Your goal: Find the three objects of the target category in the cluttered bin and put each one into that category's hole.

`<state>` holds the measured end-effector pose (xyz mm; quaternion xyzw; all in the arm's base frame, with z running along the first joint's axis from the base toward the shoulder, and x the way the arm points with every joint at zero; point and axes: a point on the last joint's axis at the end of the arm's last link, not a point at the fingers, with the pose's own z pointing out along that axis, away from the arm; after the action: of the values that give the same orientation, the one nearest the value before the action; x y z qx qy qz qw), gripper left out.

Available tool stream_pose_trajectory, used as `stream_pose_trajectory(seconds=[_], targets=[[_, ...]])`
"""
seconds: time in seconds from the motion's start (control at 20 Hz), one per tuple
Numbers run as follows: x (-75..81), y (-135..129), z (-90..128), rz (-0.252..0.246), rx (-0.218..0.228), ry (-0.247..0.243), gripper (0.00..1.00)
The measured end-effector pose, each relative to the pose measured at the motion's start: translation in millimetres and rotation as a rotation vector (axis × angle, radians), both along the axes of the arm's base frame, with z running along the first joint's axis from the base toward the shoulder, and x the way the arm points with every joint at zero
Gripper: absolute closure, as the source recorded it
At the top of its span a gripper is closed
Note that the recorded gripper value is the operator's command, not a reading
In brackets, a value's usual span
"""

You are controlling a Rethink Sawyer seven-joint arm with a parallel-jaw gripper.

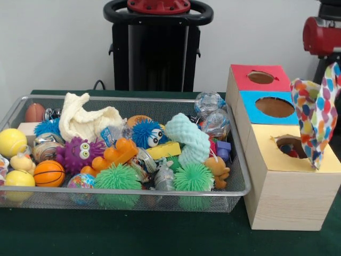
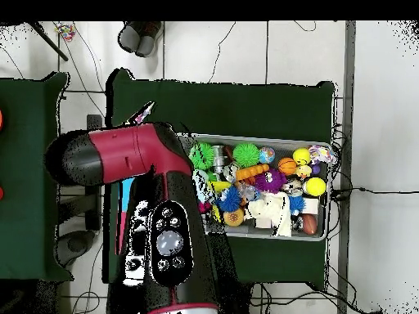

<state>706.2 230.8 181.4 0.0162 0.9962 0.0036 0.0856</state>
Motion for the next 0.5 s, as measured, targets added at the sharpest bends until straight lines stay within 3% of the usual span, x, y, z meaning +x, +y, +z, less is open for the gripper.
stream_pose_trajectory(seconds=[0.2, 0.5], targets=[[30.0, -7.9, -21.3, -0.027, 0.018, -0.011, 1.00], [47.0, -36.4, -47.4, -0.074, 0.037, 0.007, 1.00]])
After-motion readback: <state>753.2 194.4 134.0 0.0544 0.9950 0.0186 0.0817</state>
